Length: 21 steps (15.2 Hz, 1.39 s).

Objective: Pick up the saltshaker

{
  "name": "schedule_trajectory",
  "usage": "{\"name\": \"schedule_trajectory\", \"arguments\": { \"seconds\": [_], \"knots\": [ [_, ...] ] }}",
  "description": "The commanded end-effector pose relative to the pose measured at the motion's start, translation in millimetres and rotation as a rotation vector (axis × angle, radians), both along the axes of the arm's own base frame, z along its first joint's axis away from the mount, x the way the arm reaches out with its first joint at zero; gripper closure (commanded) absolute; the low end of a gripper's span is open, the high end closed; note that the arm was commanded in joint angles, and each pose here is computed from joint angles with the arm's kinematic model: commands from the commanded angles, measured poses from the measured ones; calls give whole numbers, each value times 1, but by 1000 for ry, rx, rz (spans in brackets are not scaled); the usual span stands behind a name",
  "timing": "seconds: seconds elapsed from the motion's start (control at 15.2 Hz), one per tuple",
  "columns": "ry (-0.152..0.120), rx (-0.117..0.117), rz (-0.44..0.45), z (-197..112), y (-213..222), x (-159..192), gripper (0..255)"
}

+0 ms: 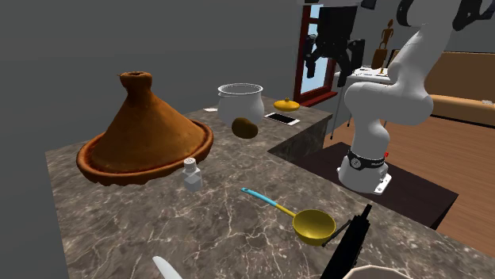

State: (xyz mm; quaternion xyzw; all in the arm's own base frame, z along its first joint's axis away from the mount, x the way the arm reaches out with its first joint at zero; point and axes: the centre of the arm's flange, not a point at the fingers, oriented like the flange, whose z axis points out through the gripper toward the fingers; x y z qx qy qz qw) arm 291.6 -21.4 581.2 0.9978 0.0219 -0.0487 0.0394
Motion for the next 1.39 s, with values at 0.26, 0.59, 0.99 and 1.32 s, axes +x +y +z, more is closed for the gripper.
{"name": "schedule_trajectory", "arguments": {
  "seconds": [0.26,0.59,0.99,1.32],
  "knots": [
    [-25,1,40,-28,-23,34,0],
    [-56,1,90,-63,-49,78,0],
    [-93,2,150,-102,-78,134,0],
    [-124,3,200,-133,-99,183,0]
  ]
}}
